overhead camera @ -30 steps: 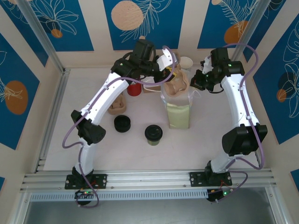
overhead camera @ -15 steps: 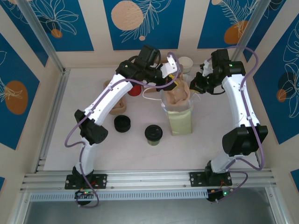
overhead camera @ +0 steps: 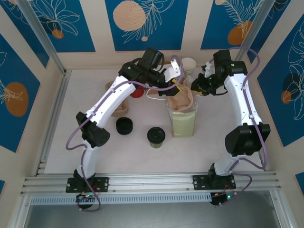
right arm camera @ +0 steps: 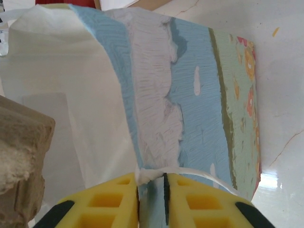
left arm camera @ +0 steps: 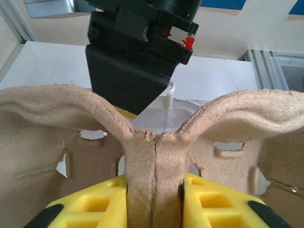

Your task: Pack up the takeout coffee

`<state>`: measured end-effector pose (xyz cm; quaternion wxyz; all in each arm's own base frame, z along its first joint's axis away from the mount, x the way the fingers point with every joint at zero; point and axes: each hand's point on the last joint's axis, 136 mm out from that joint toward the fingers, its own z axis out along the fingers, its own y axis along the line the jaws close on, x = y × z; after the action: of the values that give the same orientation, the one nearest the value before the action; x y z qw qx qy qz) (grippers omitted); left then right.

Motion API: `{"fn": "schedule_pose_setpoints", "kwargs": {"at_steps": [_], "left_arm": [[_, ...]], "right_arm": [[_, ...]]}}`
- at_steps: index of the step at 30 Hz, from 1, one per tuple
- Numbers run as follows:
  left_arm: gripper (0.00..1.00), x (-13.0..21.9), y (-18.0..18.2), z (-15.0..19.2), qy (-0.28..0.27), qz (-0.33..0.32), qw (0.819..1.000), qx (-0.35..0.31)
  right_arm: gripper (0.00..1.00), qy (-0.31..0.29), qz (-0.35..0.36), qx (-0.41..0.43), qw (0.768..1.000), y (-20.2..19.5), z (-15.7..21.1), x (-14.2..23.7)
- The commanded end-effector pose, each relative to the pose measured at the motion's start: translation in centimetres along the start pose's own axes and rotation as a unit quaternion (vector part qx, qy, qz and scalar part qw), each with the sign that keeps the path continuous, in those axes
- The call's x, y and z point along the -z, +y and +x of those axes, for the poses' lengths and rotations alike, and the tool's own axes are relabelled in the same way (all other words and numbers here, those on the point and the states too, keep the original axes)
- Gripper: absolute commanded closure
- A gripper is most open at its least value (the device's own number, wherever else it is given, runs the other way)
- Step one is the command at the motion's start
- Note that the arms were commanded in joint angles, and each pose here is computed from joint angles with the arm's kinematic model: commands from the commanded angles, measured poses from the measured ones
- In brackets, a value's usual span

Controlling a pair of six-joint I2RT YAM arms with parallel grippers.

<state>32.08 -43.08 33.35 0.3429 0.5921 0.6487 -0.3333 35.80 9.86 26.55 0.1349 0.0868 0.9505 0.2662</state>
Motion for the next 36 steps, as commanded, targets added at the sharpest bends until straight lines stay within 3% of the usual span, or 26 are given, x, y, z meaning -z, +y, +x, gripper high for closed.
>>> {"fn": "schedule_pose_setpoints", "kwargs": {"at_steps": [1,16,26,36], "left_arm": [[0.73,-0.1,-1.4,-0.5,-0.007,0.029,1.000,-0.002],[0.73,-2.4,-0.3,1.1,0.008,0.044,0.999,0.029],[0.73,-2.5,1.0,1.0,-0.004,0.042,0.997,0.066],[0.73,-3.4,1.9,1.5,-0.002,0.034,0.995,0.091]], "right_arm": [[0.75,0.000,-0.015,0.008,1.000,0.8,0.0,0.8],[0.57,-0.052,-0.002,0.024,0.998,2.1,0.4,5.4],[0.57,-0.080,0.006,0.018,0.997,1.6,5.0,8.3],[0.57,-0.065,0.002,-0.007,0.998,-0.2,8.8,6.9]]}}
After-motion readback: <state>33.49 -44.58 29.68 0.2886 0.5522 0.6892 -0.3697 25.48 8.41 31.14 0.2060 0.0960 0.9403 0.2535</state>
